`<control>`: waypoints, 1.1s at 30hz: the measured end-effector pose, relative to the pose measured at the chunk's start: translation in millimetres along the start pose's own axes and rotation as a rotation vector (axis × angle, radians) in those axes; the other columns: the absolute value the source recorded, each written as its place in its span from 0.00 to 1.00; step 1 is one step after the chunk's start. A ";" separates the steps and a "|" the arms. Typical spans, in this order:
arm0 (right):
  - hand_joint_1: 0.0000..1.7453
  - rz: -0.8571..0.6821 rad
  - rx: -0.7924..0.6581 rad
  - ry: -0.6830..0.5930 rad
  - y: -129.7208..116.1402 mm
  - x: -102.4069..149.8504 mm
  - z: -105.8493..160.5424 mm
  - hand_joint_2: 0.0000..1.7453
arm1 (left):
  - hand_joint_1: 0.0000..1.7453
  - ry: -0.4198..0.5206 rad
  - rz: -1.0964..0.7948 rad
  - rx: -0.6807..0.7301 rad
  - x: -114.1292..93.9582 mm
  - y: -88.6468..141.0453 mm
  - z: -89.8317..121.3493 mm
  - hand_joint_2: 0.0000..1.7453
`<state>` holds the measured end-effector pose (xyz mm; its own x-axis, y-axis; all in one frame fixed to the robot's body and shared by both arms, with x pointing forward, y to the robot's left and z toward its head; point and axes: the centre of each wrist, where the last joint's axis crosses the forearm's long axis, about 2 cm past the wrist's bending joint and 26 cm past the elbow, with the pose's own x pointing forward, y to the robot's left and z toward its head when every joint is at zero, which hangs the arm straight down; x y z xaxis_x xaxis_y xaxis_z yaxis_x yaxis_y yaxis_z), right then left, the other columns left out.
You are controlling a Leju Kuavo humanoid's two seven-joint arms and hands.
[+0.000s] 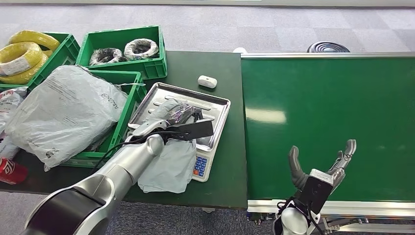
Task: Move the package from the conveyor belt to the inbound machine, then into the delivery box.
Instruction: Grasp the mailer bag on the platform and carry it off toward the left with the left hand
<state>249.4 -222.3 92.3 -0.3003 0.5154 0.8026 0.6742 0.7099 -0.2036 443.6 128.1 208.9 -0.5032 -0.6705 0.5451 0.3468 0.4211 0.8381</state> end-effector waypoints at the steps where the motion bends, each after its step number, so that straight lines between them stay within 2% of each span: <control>1: 0.00 0.001 0.000 0.001 -0.3 -0.2 0.3 1.00 | 0.75 0.001 -0.001 0.005 0.0 0.1 0.0 1.00; 14: 0.00 0.004 0.002 0.002 -0.9 -0.8 1.4 1.00 | 0.76 0.005 -0.004 0.026 -1.3 0.5 0.7 1.00; 19: 0.00 0.005 0.003 0.001 -0.9 -0.7 1.4 1.00 | 0.86 -0.003 0.013 0.036 -1.6 0.6 0.9 1.00; 22: 0.00 0.004 0.006 0.000 -0.2 -0.3 1.6 1.00 | 0.91 -0.060 0.119 0.073 -2.8 2.1 1.8 1.00; 26: 0.00 0.001 0.014 -0.002 2.1 0.4 2.2 1.00 | 0.96 -0.137 0.358 0.234 -6.7 14.3 3.8 1.00; 33: 0.00 -0.002 0.023 0.002 4.3 0.1 3.1 1.00 | 0.97 -0.113 0.553 0.618 -21.5 59.5 13.2 1.00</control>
<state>250.2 -217.7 89.7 -0.3001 0.5132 0.8041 0.6581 0.7216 -0.2149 464.6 175.6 247.3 -0.4758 -0.2172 0.8523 0.0869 0.9527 0.2913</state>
